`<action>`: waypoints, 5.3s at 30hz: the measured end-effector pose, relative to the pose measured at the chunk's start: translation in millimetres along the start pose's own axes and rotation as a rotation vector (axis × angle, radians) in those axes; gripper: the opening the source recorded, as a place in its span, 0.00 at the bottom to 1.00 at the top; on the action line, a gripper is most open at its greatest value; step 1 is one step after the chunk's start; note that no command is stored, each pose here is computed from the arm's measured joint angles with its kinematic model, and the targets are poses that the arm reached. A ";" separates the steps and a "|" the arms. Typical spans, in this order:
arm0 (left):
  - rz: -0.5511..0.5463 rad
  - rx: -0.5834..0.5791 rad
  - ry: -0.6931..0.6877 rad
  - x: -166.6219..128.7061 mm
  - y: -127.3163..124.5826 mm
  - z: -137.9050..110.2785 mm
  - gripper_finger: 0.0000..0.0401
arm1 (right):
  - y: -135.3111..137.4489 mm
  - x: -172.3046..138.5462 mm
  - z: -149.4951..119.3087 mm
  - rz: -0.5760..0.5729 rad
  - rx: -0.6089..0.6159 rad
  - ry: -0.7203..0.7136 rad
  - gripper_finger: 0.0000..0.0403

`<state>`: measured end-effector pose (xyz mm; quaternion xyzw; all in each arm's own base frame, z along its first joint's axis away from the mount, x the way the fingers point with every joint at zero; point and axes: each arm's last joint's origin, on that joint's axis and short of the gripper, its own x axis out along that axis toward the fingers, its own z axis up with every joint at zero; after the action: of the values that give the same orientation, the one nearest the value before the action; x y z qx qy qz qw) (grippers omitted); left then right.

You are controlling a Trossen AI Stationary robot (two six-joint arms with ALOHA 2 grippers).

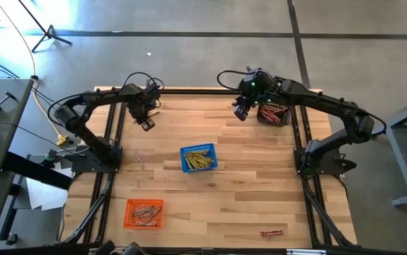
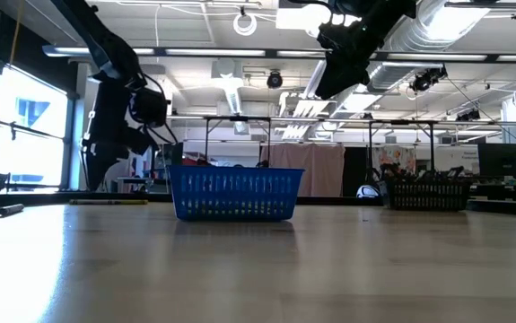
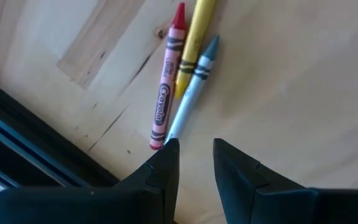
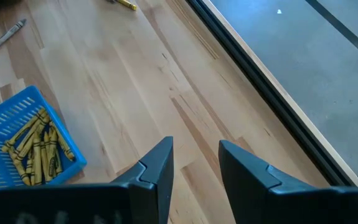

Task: Sort crayons
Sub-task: Put the gray crayon into the orange basket

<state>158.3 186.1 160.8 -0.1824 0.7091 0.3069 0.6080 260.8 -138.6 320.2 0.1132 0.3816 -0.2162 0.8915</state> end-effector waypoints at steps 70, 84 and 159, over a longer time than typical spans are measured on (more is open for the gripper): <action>-0.689 0.704 -0.141 -122.8 -233.4 -183.3 0.00 | 0.8 0.0 1.3 0.003 0.103 -0.014 0.28; -0.618 0.597 0.006 -94.4 -277.6 -207.9 0.02 | 0.9 2.5 1.1 0.002 0.080 -0.006 0.28; -0.064 -1.093 -0.091 9.9 -174.2 -137.7 0.22 | -60.6 -3.2 4.7 -0.136 0.091 -0.077 0.28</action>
<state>163.1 -33.1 123.9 -0.4798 0.4136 0.6195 0.4636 233.2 -192.8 323.5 0.1191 0.3436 -0.2978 0.8827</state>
